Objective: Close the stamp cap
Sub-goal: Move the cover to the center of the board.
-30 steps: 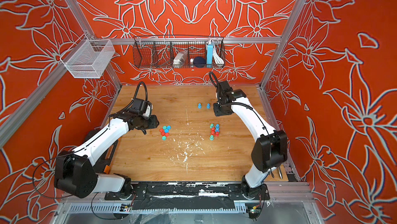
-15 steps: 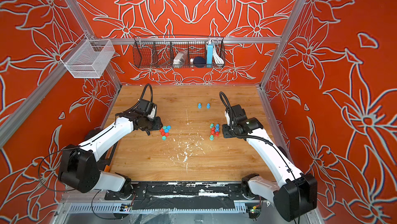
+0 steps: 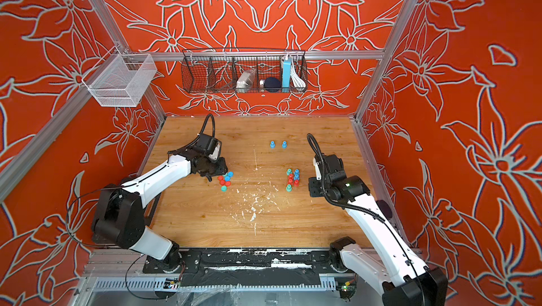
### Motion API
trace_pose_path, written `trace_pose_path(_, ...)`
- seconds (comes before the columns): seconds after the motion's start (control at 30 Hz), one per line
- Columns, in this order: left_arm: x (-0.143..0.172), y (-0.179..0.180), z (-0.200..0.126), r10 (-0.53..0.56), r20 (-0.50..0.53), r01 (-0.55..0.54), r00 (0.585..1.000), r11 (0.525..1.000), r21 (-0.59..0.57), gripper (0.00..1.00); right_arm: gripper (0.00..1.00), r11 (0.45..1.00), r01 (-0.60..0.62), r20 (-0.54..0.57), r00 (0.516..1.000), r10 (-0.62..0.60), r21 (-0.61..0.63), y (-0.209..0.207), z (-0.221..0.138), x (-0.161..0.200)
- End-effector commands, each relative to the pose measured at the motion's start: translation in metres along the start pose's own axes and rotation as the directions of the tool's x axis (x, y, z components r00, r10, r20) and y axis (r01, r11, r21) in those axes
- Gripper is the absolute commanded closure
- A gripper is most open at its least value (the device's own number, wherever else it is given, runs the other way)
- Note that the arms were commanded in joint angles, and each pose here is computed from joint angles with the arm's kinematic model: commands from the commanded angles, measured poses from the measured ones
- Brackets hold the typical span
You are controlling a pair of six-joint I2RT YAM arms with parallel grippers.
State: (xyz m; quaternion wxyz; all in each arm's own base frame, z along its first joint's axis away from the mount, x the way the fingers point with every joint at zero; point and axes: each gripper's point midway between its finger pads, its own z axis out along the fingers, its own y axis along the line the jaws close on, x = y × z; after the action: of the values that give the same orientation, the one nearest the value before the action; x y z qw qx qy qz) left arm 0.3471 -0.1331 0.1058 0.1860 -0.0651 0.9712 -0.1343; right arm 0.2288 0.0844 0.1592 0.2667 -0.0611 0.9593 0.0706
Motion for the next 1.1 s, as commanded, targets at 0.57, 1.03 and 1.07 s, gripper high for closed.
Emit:
trace_pose_path(0.57, -0.009, -0.023, 0.055, -0.013, -0.066, 0.012, 0.998, 1.000, -0.012, 0.57, 0.57, 1.000, -0.016, 0.020, 1.000, 0.016, -0.013, 0.002, 0.002, 0.001)
trace_pose_path(1.03, -0.003, -0.020, 0.081, -0.034, -0.103, 0.032, 0.994, 0.999, -0.025, 0.57, 0.57, 1.000, -0.017, 0.022, 1.000, 0.018, -0.017, 0.003, 0.002, 0.001)
trace_pose_path(1.07, -0.002, -0.019, 0.083, -0.034, -0.106, 0.031, 0.994, 0.999, -0.027, 0.57, 0.57, 1.000, -0.017, 0.023, 1.000, 0.018, -0.018, 0.003, 0.002, 0.001)
